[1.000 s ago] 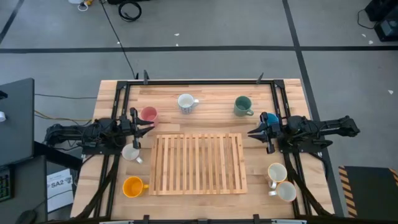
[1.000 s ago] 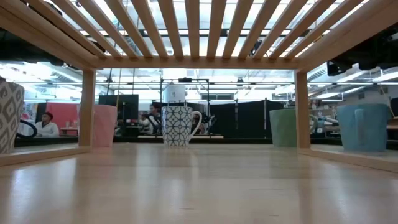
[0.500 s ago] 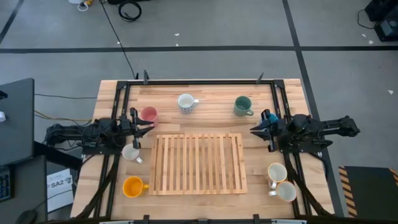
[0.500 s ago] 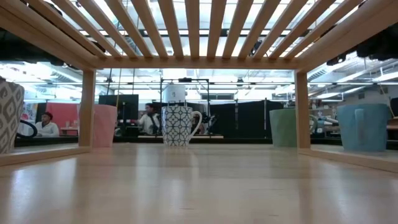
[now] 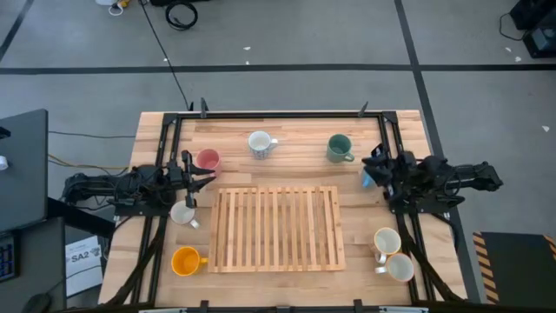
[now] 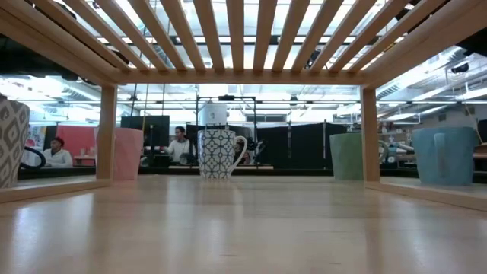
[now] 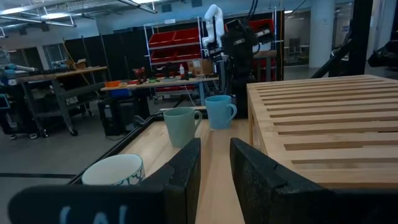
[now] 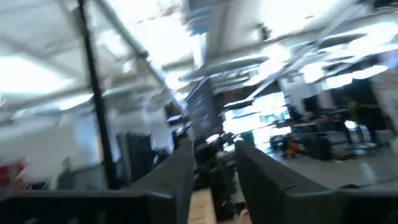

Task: Place coffee mugs
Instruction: Put the light blue mug on the shelf

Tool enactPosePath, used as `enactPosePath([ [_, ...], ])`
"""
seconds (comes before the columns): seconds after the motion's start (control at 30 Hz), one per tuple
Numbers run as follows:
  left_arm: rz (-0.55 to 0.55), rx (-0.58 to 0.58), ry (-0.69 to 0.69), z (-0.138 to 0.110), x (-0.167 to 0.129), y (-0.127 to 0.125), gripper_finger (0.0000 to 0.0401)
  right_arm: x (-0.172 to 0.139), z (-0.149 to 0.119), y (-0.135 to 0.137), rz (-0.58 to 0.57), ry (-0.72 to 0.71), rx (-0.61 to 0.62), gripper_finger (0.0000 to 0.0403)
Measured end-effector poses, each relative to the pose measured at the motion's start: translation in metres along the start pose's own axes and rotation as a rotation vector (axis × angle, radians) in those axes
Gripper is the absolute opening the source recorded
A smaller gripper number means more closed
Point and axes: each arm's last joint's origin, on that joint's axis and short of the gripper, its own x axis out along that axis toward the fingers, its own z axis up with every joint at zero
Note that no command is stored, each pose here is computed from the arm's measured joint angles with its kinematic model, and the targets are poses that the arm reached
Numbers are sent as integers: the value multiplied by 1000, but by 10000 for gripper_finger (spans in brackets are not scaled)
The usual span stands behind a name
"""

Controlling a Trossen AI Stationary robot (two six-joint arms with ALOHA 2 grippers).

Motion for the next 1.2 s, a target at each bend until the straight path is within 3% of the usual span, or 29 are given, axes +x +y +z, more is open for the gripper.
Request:
enactPosePath([
  [0.27, 0, 0, 0, 0, 0, 0, 94, 1, 6, -3, -135, -61, 78, 205],
  [0.53, 0, 0, 0, 0, 0, 0, 94, 15, 27, 2, -186, -29, 17, 225],
  [0.9, 0, 0, 0, 0, 0, 0, 94, 57, 73, 10, -596, 352, -132, 224],
  [1.2, 1, 0, 0, 0, 0, 0, 94, 76, 112, 10, -825, 639, -68, 224],
])
